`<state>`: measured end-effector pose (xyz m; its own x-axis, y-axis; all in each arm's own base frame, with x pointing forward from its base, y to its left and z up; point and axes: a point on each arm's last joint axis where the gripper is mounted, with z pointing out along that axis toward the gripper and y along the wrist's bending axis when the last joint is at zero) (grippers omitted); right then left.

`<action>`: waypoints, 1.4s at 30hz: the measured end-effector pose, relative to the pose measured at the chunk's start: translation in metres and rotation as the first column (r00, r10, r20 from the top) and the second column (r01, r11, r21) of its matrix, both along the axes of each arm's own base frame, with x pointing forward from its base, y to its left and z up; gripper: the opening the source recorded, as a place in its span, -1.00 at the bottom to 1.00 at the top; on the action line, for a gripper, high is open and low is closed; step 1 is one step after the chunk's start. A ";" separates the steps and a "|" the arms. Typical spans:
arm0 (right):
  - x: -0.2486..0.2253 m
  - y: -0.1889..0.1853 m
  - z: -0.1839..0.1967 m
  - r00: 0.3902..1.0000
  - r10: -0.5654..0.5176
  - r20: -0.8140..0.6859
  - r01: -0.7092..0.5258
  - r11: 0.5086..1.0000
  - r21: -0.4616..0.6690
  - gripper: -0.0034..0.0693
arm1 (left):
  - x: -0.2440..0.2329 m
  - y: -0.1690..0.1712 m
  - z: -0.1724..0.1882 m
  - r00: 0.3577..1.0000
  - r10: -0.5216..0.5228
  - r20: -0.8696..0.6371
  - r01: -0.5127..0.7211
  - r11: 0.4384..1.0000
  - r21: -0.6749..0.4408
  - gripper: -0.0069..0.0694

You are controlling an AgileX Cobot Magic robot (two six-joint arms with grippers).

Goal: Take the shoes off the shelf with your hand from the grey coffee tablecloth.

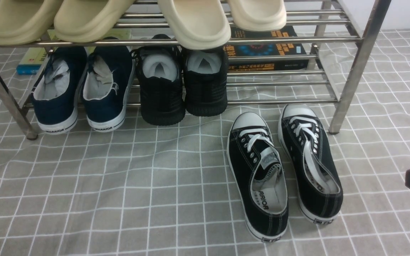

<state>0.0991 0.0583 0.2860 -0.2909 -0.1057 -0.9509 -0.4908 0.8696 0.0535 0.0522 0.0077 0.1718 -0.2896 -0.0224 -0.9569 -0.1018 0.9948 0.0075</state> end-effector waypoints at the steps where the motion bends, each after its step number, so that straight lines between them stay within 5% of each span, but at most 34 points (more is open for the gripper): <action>1: 0.000 0.000 0.000 1.000 0.000 0.000 0.000 1.000 -0.002 -0.91 | 0.000 0.000 0.000 1.000 0.000 -0.001 0.000 1.000 0.000 -0.19; 9: -0.013 -0.012 -0.032 0.999 -0.036 -0.005 0.036 0.999 -0.025 -0.90 | 0.000 0.000 0.000 1.000 0.000 -0.001 0.000 1.000 0.000 -0.19; 17: -0.034 -0.046 -0.079 0.935 -0.355 0.016 0.354 0.934 0.045 -0.87 | 0.000 0.000 0.000 1.000 0.000 -0.001 0.000 1.000 0.001 -0.19; 24: -0.043 -0.057 -0.103 0.864 -0.499 0.063 0.495 0.866 0.078 -0.86 | 0.000 0.000 0.000 1.000 0.000 -0.001 0.000 1.000 0.001 -0.19; 42: -0.047 -0.056 -0.112 0.877 -0.481 -0.009 0.481 0.876 0.027 -0.81 | 0.000 0.000 0.000 1.000 0.001 -0.002 -0.001 1.000 0.004 -0.19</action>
<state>0.0520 0.0025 0.1741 -0.3015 0.0737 -0.9506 -0.0123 0.9966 0.0811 0.0522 0.0079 0.1717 -0.2916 -0.0189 -0.9564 -0.1023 0.9947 0.0115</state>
